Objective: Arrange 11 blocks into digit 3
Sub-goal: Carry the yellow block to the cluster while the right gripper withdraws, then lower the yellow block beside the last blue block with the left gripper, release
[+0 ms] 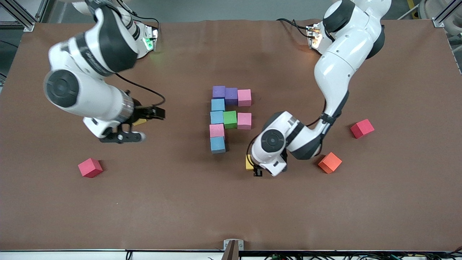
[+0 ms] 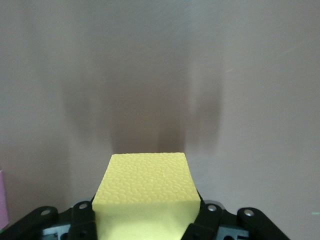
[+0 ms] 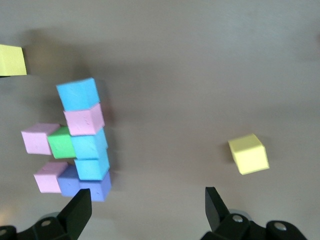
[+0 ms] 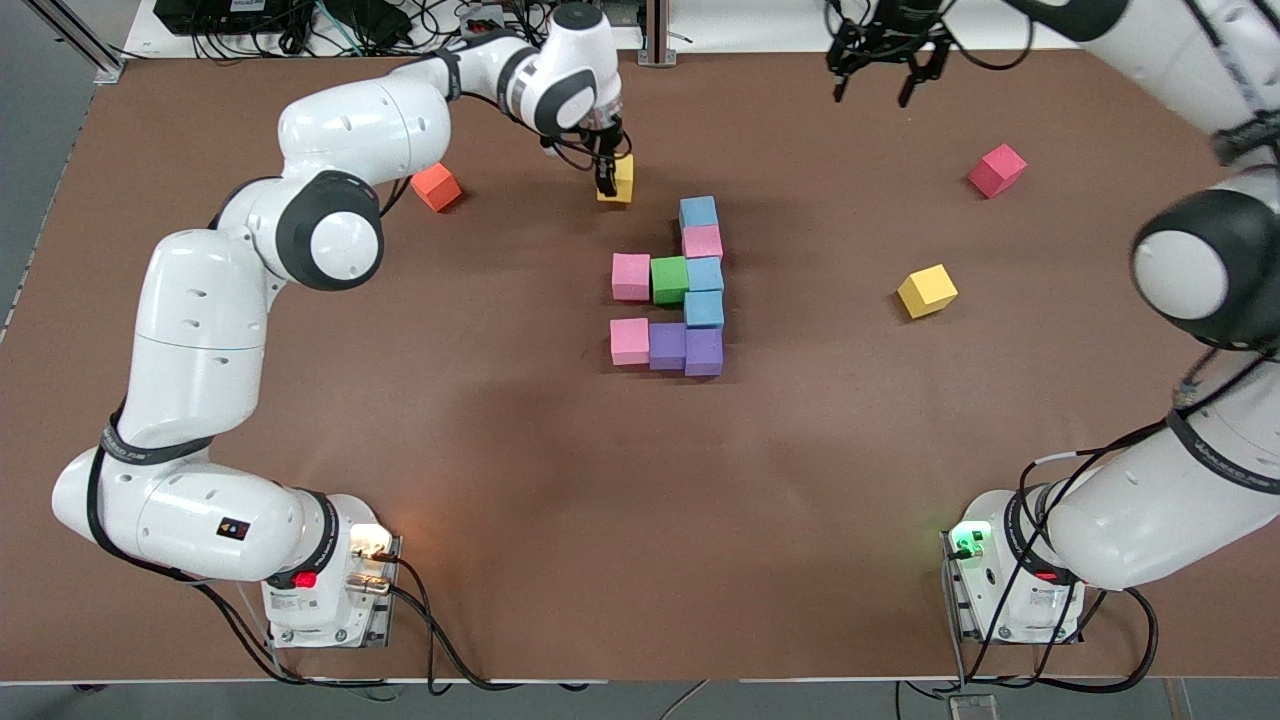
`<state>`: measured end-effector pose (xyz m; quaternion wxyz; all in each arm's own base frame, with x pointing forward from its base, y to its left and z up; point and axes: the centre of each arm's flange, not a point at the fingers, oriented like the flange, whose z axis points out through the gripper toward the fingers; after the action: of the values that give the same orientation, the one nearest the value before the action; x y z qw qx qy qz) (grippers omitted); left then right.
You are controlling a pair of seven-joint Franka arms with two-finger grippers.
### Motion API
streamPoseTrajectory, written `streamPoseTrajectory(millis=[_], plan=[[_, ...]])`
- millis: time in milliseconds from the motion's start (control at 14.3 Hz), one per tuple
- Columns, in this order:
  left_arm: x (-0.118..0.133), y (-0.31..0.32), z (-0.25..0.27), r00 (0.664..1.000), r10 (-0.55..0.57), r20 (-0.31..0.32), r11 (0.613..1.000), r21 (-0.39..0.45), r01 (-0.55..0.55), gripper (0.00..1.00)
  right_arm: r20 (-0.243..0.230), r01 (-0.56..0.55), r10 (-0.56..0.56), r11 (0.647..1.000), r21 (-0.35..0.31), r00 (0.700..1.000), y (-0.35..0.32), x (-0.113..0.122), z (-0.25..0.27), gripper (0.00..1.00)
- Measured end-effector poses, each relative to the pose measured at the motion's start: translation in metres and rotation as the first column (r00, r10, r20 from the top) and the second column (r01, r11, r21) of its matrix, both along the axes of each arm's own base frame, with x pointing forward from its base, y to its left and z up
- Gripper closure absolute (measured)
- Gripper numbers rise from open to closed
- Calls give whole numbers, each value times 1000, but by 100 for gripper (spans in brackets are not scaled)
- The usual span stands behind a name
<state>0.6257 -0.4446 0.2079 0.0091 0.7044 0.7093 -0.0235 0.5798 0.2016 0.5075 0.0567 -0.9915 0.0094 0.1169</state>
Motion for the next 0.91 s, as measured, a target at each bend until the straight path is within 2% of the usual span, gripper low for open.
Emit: streamPoseTrajectory(millis=[140,419,628,908], plan=[[-27,-21,-11,1000,29,6,999,37,-29,40,5,20,-20,1000,-11,1000,-44,-20,13,0],[-56,-39,-16,999,33,40,999,-13,-32,40,23,40,-39,999,-30,999,-119,-46,25,0],[-74,-43,-20,996,46,74,997,-67,-41,40,42,41,-41,999,-20,998,-163,-52,32,0],[-81,-46,-21,995,49,82,995,-90,-42,40,72,38,-33,997,-64,997,-188,-52,39,0]])
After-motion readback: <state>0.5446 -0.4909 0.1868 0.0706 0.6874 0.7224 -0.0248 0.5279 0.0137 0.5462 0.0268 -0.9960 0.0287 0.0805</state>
